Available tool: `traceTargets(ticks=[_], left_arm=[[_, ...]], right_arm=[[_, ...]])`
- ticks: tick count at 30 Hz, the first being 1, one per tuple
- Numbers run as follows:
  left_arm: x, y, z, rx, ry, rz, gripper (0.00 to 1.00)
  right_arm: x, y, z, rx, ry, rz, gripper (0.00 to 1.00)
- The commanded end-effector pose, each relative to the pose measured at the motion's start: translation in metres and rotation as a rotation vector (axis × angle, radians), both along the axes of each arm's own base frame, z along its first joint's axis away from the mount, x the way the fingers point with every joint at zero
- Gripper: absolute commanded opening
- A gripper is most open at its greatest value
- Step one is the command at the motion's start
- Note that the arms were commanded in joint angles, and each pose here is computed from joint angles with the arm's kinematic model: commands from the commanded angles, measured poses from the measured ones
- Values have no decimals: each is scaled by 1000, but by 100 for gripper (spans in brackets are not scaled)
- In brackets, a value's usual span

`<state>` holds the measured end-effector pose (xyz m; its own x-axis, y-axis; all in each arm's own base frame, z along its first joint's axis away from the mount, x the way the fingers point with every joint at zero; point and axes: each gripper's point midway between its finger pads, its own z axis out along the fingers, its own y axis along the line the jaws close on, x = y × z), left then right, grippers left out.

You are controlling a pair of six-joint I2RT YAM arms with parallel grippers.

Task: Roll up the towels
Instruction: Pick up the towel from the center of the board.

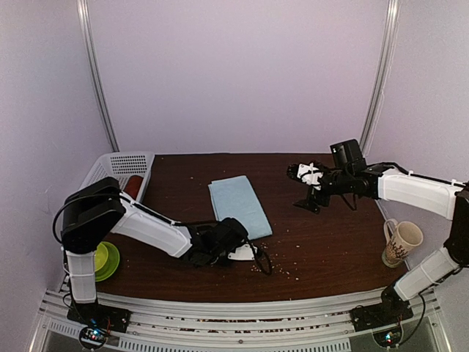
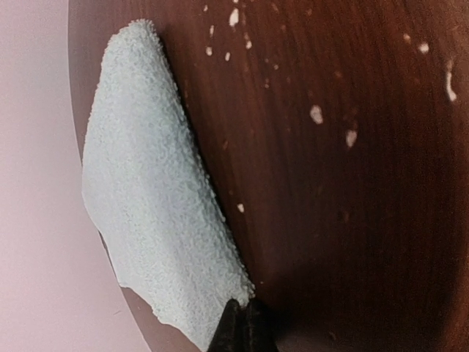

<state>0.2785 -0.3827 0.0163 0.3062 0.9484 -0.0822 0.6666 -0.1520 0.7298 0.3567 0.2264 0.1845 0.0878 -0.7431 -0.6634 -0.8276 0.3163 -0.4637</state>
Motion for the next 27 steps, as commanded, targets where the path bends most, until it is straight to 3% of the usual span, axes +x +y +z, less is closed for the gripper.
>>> traceTargets(ticks=[1,5,9,15,21,27], left_arm=[[-17,26,-43,109,150,-1,0],[-17,22,-25,21,169,12,0],[-16,13,8,-155,211,19,0],[-14,14,41,-359,302,40,0],[-4,14,53,-429,327,62,0],[-1,17,50,-451,354,69,0]], right_arm=[[-5,0,8,-10,-71,59,100],[-8,1,4,-36,-101,96,100],[-14,1,-10,-83,-139,165,100],[-44,4,-58,-225,-219,434,100],[-58,28,-80,-262,-249,527,100],[-63,61,-94,-249,-298,475,100]])
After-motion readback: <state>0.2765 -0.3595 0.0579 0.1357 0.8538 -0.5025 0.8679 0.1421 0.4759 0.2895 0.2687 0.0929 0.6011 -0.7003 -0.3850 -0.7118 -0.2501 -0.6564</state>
